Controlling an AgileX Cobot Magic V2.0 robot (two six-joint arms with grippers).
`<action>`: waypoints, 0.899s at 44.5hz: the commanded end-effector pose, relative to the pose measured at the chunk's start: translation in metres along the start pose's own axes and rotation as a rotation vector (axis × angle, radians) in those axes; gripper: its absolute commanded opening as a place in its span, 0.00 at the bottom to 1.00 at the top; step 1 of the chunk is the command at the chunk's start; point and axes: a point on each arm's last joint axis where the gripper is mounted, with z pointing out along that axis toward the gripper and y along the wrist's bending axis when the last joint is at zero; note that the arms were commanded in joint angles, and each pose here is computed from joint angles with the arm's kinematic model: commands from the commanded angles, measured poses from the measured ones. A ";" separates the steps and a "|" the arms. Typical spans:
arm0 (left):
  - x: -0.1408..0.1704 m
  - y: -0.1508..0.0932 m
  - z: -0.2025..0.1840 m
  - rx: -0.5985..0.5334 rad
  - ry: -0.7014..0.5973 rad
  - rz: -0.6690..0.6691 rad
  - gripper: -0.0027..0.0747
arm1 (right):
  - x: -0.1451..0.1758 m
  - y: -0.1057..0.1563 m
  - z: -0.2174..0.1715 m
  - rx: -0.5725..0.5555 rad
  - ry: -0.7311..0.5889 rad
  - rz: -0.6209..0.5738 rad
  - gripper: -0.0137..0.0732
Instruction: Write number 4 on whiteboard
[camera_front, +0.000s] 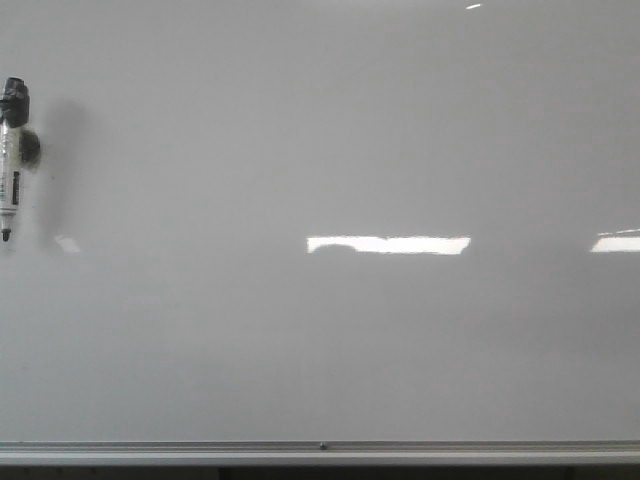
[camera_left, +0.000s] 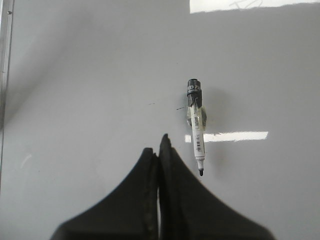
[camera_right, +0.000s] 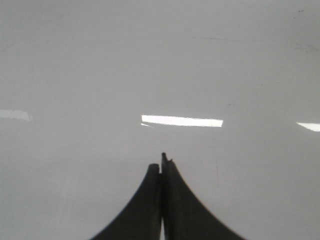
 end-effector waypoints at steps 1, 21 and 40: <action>-0.007 0.000 -0.002 0.007 -0.095 -0.008 0.01 | -0.013 0.000 -0.003 0.001 -0.111 -0.011 0.02; -0.007 0.000 -0.002 0.007 -0.095 -0.008 0.01 | -0.013 0.000 -0.003 0.001 -0.111 -0.011 0.02; -0.018 0.000 -0.003 0.005 -0.218 -0.009 0.01 | -0.015 0.000 -0.003 0.001 -0.132 -0.011 0.02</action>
